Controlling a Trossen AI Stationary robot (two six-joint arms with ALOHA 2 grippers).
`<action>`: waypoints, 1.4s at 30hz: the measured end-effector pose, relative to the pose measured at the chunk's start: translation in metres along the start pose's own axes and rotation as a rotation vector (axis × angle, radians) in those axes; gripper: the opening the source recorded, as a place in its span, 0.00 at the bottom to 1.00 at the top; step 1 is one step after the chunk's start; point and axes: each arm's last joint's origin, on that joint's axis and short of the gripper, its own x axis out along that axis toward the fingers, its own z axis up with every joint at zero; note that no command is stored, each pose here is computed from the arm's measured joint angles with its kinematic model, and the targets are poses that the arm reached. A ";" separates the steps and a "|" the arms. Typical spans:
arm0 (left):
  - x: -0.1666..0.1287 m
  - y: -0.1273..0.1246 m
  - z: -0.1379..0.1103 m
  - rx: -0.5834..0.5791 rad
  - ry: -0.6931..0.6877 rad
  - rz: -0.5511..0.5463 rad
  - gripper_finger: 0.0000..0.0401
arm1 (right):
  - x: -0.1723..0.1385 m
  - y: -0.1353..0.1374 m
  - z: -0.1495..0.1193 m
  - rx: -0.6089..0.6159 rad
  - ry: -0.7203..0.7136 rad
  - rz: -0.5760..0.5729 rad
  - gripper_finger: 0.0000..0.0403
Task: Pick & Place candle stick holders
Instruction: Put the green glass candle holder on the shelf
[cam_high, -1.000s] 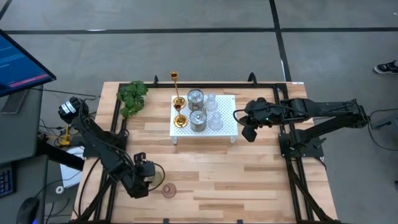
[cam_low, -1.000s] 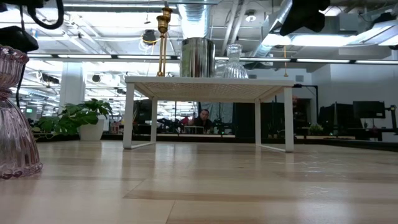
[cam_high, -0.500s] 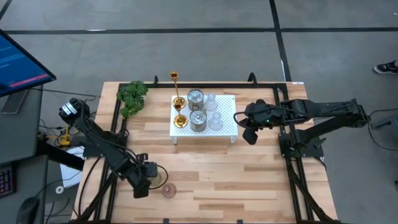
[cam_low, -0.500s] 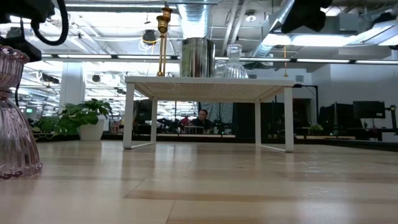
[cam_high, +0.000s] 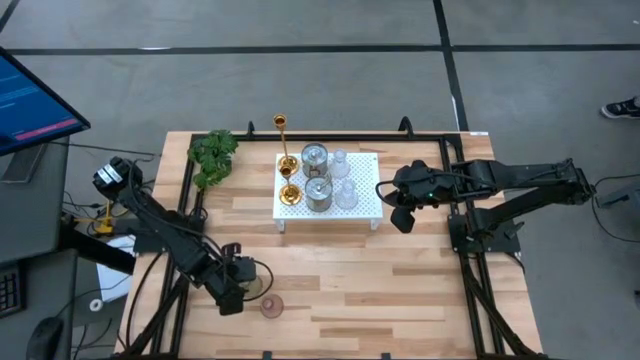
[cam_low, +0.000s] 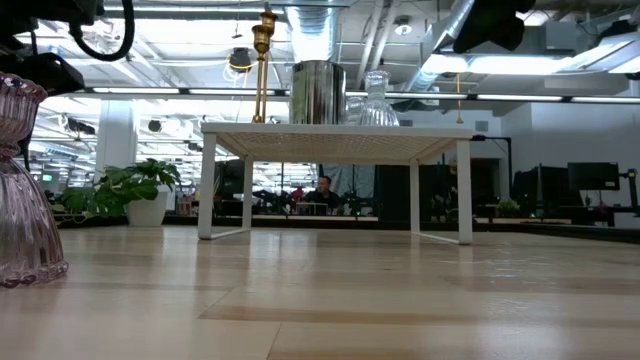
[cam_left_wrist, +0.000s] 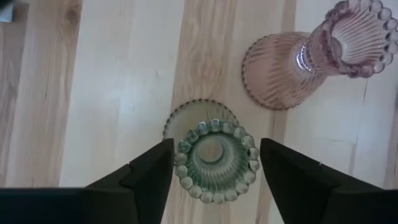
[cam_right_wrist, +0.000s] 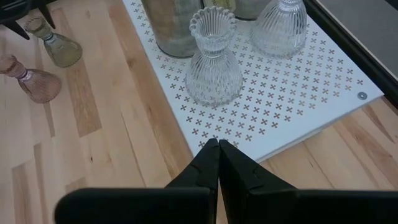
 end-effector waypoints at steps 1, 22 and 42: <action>0.000 0.000 0.000 0.000 0.002 -0.001 0.60 | 0.000 0.000 0.000 0.000 0.000 0.000 0.00; 0.001 0.008 0.008 -0.036 -0.025 0.026 0.43 | 0.000 0.000 0.000 0.001 0.000 0.002 0.00; -0.058 0.059 0.056 -0.311 -0.386 -0.006 0.43 | 0.003 0.007 -0.001 -0.066 0.037 0.081 0.09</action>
